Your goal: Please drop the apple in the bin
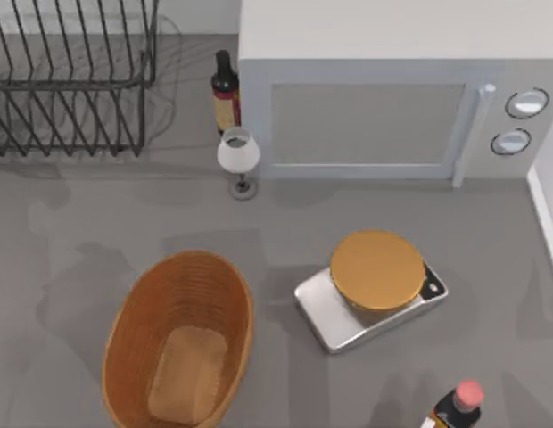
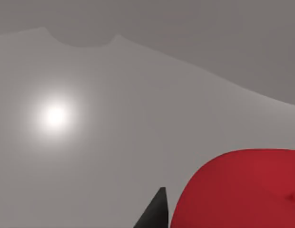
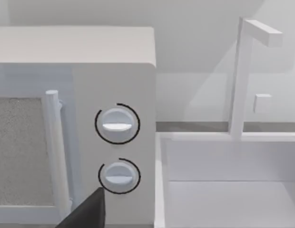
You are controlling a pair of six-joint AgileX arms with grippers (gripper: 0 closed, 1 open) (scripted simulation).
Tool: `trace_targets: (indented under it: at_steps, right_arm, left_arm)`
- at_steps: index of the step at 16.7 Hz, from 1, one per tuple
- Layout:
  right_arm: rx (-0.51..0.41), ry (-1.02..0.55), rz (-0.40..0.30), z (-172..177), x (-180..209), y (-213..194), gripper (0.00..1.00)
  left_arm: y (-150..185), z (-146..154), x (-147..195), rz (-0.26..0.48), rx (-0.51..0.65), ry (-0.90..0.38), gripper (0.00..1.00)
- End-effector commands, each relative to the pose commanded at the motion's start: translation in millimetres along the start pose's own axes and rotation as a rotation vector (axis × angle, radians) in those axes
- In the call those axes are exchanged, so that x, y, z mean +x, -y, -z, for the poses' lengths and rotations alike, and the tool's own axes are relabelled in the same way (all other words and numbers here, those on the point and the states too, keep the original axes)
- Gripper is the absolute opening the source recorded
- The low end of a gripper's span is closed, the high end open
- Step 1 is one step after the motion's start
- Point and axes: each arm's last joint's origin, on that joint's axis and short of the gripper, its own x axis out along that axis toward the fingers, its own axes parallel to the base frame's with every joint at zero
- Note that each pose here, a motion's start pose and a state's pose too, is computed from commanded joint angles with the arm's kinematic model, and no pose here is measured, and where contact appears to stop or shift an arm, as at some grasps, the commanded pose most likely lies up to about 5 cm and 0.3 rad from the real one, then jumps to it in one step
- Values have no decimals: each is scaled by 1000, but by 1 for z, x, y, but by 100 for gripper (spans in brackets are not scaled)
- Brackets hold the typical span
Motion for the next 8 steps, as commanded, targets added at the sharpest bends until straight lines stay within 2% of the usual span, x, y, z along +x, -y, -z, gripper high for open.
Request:
trace_targets:
  at_steps: [4,8]
  right_arm:
    - [0,0,0,0,0,0,100]
    - [0,0,0,0,0,0,100]
  left_arm:
    - [1,-4,2,6,-18,-1,0]
    - [12,-29,1,18,-117,-4,0]
